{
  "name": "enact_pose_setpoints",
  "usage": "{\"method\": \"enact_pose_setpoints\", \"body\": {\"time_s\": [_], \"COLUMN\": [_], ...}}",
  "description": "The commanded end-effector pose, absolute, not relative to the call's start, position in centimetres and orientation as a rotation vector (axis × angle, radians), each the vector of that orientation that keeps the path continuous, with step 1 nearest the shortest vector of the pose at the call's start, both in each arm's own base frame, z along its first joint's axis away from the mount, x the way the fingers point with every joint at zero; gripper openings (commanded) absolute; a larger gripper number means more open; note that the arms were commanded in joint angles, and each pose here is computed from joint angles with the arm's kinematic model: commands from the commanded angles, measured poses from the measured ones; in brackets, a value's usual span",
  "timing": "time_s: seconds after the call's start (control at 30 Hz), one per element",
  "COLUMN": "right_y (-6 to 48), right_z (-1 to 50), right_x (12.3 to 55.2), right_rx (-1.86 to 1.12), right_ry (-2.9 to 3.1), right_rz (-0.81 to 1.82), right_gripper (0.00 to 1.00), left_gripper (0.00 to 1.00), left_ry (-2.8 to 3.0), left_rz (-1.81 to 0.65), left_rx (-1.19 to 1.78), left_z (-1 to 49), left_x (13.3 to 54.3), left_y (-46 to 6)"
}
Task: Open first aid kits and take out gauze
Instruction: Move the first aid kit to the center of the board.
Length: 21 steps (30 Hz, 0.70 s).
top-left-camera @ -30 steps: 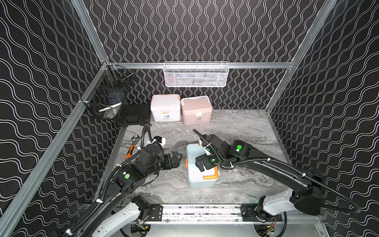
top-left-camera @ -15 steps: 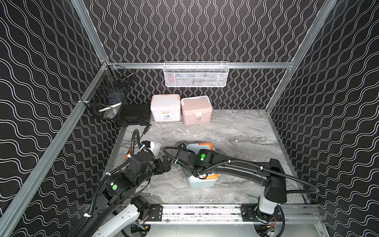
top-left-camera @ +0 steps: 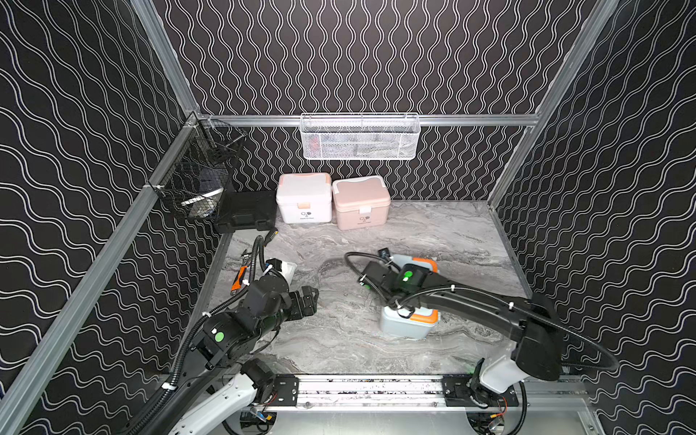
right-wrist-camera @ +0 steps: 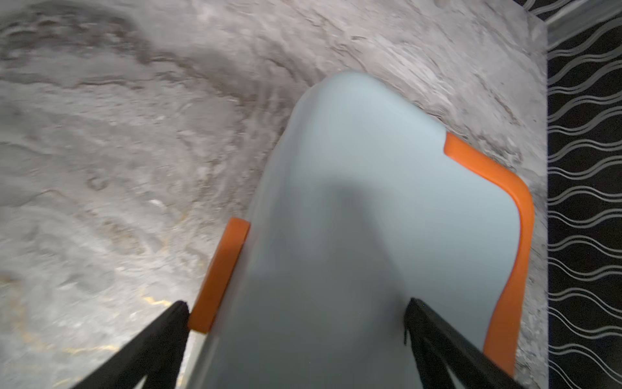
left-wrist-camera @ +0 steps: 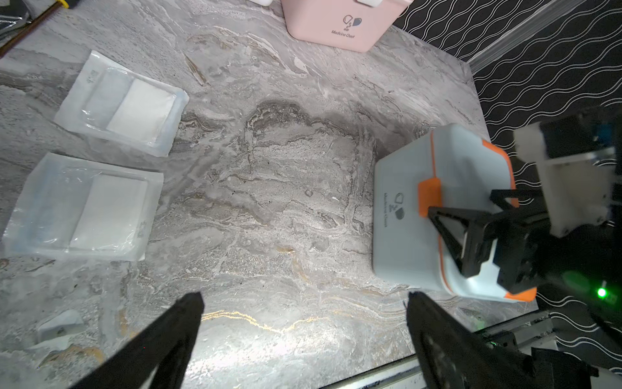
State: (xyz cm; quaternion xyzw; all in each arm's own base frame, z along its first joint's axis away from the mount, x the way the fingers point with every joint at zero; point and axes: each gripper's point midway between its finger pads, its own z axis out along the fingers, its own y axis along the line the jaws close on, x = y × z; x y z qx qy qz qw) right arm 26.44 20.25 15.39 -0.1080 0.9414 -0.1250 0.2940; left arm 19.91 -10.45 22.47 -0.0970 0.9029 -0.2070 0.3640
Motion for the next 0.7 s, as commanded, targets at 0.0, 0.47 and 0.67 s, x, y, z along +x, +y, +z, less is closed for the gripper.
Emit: {"method": "enact_pose_setpoints", "body": {"time_s": [0.0, 0.47, 0.67], "right_y": [16.3, 20.6, 25.5], "right_z": [13.8, 20.9, 17.3], "right_x": [25.8, 25.2, 23.5], "right_rx": [-0.189, -0.202, -0.222], "right_ry": [2.663, 2.524, 2.63], "right_rz": [-0.29, 0.004, 0.096], "right_gripper": [1.0, 1.0, 0.99], "left_gripper": [0.99, 0.99, 0.99], "left_ry": [2.304, 2.336, 2.334], "left_rz": [-0.567, -0.613, -0.604], "left_rx": [-0.238, -0.211, -0.22], "left_z": [23.0, 22.2, 22.3], "left_x": [20.4, 21.3, 21.3], "left_y": [-11.1, -12.8, -12.6]}}
